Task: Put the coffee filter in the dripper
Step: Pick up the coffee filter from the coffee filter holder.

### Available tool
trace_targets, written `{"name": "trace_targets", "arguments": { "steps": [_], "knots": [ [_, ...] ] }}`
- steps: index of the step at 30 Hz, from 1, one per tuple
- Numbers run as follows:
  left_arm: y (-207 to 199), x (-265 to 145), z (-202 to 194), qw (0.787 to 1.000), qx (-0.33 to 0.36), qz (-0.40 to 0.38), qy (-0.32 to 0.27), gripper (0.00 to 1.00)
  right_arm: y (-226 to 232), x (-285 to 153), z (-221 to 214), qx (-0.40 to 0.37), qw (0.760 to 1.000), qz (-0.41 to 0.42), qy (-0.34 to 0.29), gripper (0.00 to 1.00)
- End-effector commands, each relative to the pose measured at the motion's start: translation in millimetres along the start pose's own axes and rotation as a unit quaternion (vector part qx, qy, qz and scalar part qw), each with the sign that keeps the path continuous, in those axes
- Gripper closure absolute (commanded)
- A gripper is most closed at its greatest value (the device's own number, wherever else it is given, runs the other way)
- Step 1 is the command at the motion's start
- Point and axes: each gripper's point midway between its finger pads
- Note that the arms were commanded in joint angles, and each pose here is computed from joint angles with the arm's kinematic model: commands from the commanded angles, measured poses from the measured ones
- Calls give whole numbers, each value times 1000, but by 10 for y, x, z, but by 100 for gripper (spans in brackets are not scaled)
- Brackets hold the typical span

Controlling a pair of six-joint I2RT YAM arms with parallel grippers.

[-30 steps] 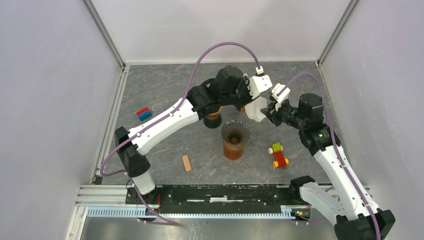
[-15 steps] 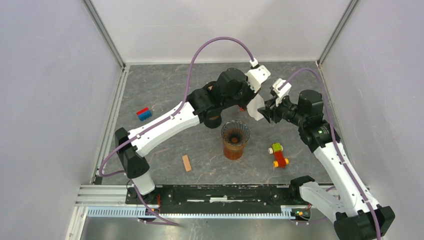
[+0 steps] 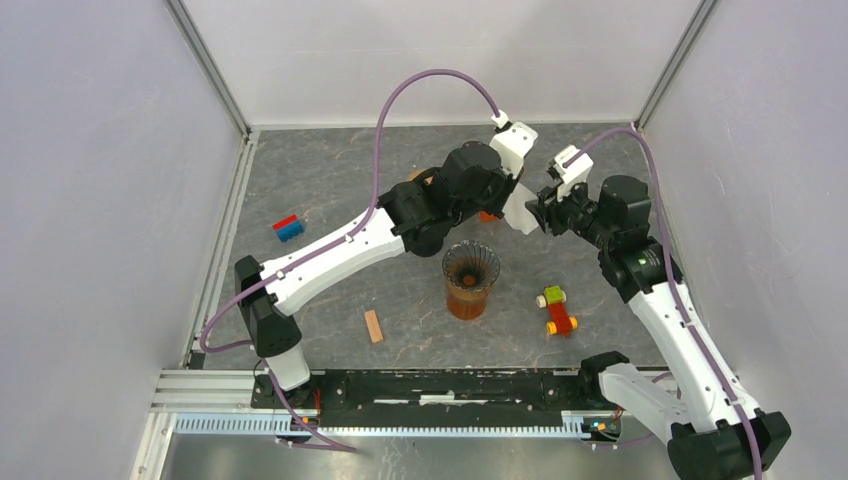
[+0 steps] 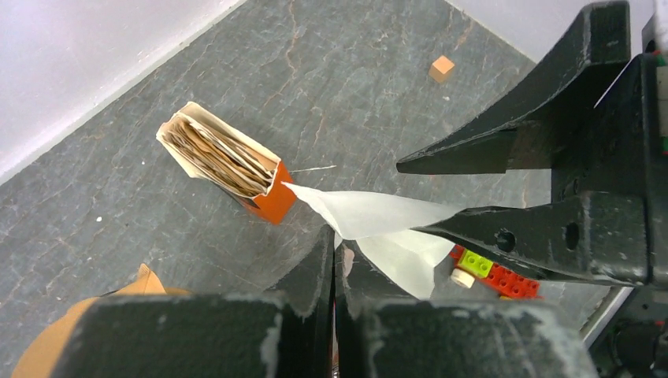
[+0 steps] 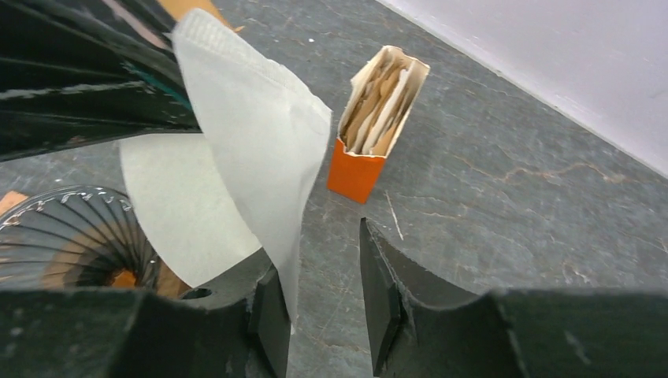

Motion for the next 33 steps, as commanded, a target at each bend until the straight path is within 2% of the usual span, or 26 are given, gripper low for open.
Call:
{"name": "trace_targets", "arguments": {
  "steps": [1,6,12,15,17,20,25,31,33],
  "knots": [
    [47,-40,279,996,-75,27,-34,98,-144,-49,292,-6,998,-48,-40,61],
    [-2,-50,267,993,-112,21,-30,97,-158,-9,279,-2,998,-49,-35,63],
    [-50,-48,249,992,-119,13,-28,95,-90,37,275,1,999,-26,-39,63],
    [-4,-52,226,994,-104,22,-29,91,-99,24,293,-4,999,-29,-40,81],
    [38,-49,220,995,-86,30,-31,85,-76,15,307,-9,999,-23,-42,91],
    [77,-28,212,997,-48,41,-36,77,1,27,313,-10,999,-1,-42,100],
    [147,-20,239,997,3,56,-44,63,90,55,252,-10,999,25,-33,100],
    [156,19,198,995,52,70,-37,39,127,48,207,-12,999,33,-32,100],
    [156,35,187,994,70,79,-34,35,120,42,200,-15,999,30,-30,100]
  ]
}}
Point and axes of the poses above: each gripper's point midway between its finger pads, its own x axis out along the fingers, its own y axis along the line the jaws close on, z = x × y, and after that the axes turned 13 degrees about x, right-handed
